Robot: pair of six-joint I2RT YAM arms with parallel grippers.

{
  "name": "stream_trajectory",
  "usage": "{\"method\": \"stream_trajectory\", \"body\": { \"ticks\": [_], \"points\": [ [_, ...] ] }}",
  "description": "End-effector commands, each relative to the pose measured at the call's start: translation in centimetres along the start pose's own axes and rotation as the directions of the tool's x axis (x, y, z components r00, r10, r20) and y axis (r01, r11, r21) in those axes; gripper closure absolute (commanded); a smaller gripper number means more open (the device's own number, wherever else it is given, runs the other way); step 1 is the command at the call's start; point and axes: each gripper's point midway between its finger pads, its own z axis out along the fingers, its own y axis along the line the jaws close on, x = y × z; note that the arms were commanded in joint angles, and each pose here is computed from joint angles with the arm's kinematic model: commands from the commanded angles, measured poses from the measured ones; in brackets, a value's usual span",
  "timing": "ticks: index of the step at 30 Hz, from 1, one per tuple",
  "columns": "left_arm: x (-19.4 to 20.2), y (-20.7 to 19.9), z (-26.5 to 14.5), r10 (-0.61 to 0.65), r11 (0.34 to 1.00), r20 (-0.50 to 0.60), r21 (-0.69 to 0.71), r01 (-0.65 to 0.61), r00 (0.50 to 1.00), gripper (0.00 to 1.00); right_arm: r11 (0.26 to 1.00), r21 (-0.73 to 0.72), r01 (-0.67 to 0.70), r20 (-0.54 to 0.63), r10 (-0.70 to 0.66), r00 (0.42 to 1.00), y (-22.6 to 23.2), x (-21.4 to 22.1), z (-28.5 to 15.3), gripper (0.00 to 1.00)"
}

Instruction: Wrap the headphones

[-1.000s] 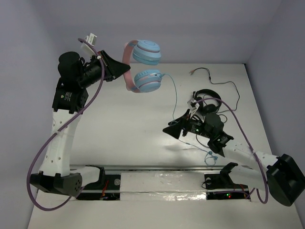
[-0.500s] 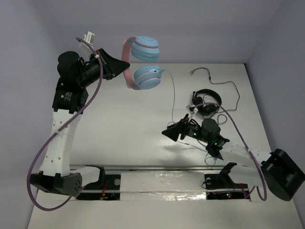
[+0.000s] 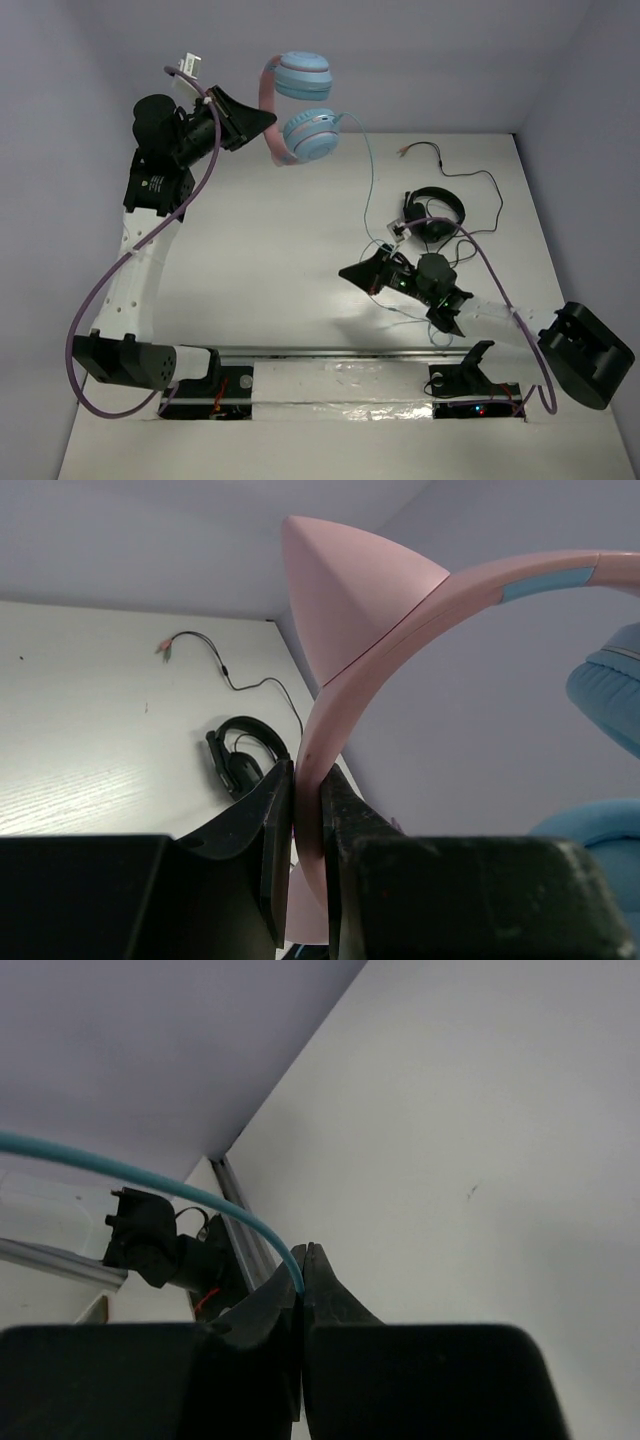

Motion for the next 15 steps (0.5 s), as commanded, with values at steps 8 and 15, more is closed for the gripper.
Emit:
{"method": "stream_trajectory", "body": {
  "ticks": [8, 15],
  "points": [
    [-9.2, -2.0, -1.8, 0.128, 0.991, 0.258, -0.067, -0.115, 0.958, 1.0, 0.94, 0.303, -0.155, -0.003, 0.163, 0.987, -5.2, 2.8, -2.4, 1.0],
    [-12.6, 0.4, -2.3, 0.187, 0.971, 0.306, -0.199, -0.129, 0.934, 1.0, 0.891, 0.397, -0.218, 0.013, 0.232, 0.973, -6.4, 4.0, -4.9, 0.86]
  ]
}}
